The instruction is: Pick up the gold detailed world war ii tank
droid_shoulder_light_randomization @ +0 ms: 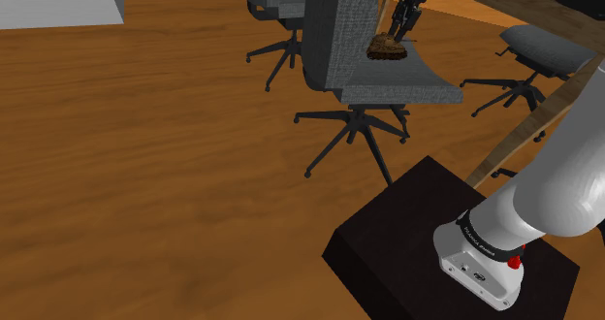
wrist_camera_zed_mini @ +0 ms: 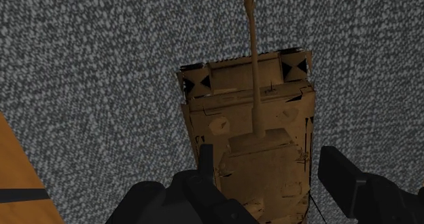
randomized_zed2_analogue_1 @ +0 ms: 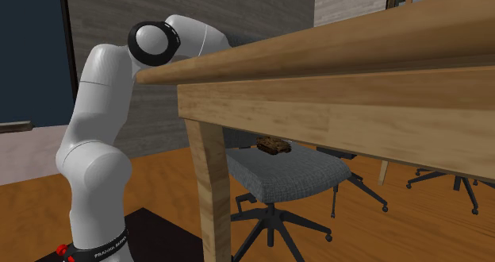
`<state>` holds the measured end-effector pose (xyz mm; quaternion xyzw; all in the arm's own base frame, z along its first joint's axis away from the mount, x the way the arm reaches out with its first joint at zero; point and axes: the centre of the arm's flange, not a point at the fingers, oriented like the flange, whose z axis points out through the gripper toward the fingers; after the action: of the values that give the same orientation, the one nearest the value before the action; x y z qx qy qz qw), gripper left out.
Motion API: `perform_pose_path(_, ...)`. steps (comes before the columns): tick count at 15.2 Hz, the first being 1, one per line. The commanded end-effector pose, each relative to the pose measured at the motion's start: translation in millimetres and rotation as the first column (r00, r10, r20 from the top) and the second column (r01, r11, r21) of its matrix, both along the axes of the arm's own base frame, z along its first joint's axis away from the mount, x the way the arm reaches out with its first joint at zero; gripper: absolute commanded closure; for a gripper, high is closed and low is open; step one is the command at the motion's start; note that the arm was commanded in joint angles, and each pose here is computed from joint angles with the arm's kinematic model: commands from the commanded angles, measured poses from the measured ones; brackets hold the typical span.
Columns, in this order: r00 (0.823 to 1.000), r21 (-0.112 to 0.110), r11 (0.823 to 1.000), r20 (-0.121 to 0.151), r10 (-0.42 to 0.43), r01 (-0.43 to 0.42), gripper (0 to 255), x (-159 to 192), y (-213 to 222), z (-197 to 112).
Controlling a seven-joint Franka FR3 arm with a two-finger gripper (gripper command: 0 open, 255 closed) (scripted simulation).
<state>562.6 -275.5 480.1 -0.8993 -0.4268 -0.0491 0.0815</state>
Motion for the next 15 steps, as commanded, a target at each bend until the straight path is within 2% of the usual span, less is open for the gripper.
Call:
perform_pose_path(1,1.0,0.0,1.0,-0.001,0.001,-0.001,255,1.0,1.0,-1.6)
perform_pose_path(3,1.0,0.0,1.0,-0.001,0.001,-0.001,255,0.2,1.1,-1.3)
perform_pose_path(15,1.0,0.0,1.0,-0.001,0.001,-0.001,255,0.2,1.1,62.1)
